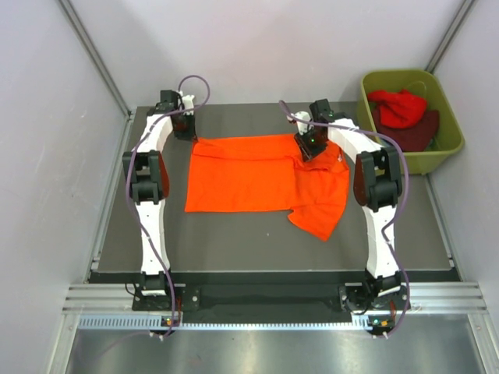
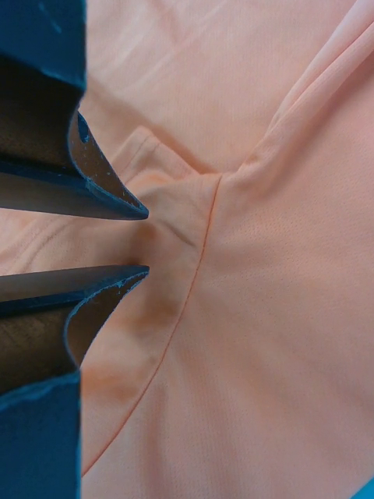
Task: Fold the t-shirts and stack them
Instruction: Fold the tshirt
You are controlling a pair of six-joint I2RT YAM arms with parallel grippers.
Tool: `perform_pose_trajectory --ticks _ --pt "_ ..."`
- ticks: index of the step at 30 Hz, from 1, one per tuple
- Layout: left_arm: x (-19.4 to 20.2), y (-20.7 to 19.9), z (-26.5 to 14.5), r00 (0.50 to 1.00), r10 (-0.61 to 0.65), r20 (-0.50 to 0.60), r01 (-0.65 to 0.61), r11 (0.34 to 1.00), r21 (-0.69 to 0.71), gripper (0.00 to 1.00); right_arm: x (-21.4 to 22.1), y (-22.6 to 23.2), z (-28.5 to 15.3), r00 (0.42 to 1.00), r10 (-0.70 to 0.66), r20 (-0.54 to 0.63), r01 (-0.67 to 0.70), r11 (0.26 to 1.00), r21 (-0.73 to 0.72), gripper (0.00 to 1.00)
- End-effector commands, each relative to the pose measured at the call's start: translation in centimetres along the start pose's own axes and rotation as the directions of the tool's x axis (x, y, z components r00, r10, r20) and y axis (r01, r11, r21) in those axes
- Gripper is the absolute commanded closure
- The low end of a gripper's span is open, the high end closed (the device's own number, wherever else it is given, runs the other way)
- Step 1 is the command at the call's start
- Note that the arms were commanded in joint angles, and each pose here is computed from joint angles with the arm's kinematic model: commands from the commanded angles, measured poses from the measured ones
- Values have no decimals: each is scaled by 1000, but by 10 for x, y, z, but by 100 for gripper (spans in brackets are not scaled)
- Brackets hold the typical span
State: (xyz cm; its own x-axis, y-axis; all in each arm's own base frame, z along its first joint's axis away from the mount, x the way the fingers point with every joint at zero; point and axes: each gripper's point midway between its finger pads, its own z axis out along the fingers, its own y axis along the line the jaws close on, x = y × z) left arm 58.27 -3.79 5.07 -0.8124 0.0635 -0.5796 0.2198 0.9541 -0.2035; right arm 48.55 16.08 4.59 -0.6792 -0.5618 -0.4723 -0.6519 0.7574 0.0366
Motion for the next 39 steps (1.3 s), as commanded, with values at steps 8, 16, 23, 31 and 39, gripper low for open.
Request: perform_pose_trajectory --ticks 8,16,23,31,39 --pt "-43 -25 -51 991 12 137 -19 999 49 48 -14 -34 1 998 34 48 -39 993 109 70" --pt "-26 -35 -39 996 -11 87 1 994 111 57 -15 -39 11 998 52 45 -56 992 109 70" --pt "-23 -38 -44 997 -4 74 -3 996 94 63 -13 -39 13 998 52 39 -56 993 108 70" --pt "-31 -16 -75 994 4 111 5 997 -82 58 -27 -29 -10 996 35 86 -42 996 82 70" --pt "-13 -34 -68 997 -42 65 42 999 14 62 -21 -28 -16 996 35 77 -42 995 91 70"
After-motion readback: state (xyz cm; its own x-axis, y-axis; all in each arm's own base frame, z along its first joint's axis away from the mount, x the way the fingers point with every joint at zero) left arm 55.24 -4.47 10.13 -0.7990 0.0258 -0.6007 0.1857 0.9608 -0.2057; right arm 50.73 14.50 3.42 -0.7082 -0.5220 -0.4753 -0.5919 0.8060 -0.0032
